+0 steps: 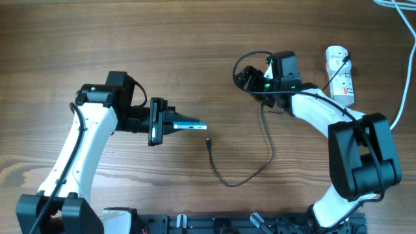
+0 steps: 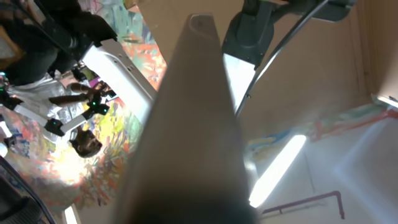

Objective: Plug charger to phone and switch on socket

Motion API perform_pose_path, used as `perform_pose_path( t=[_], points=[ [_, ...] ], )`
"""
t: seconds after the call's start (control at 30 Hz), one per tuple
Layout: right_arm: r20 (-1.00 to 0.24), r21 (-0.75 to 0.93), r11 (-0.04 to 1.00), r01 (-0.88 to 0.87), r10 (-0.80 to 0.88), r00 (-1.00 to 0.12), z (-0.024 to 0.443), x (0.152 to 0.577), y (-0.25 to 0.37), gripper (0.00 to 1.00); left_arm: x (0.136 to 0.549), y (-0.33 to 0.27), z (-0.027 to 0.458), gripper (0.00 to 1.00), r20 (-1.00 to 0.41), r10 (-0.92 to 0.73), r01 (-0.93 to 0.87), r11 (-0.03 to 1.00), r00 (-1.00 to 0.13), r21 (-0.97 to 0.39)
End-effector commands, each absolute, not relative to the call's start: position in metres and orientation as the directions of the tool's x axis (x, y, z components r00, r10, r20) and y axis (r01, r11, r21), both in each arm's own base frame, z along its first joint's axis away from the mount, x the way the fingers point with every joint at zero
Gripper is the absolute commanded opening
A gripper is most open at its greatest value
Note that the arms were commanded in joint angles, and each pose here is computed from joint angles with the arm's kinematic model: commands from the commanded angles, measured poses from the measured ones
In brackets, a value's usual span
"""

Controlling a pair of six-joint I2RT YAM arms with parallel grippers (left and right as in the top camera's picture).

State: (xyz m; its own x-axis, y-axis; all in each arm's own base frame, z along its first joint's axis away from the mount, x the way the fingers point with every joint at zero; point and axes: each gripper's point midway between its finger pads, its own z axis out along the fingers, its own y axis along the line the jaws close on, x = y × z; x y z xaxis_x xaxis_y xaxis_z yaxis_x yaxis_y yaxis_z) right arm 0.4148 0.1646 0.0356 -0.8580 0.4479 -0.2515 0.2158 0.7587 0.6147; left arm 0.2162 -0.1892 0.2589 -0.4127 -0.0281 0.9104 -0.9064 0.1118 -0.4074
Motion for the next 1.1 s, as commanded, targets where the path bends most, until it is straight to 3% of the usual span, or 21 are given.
perform_pose_path(
  t=[0.0,0.87,1.07],
  points=[
    [-0.269,0.596,0.774,0.213,0.442,-0.856,0.031,0.417,0.161,1.00,0.215,-0.190,0.265,0.04,0.915,-0.021,-0.910,0.109,-0.403,-0.399],
    [-0.269,0.596,0.774,0.213,0.442,-0.856,0.031,0.417,0.161,1.00,0.215,-0.190,0.263,0.04,0.914,-0.028,-0.909,0.114,-0.406,-0.400],
    [-0.269,0.596,0.774,0.213,0.442,-0.856,0.031,0.417,0.161,1.00,0.215,-0.184,0.230,0.04,0.868,-0.189,-0.882,0.215,-0.458,-0.419]
  ],
)
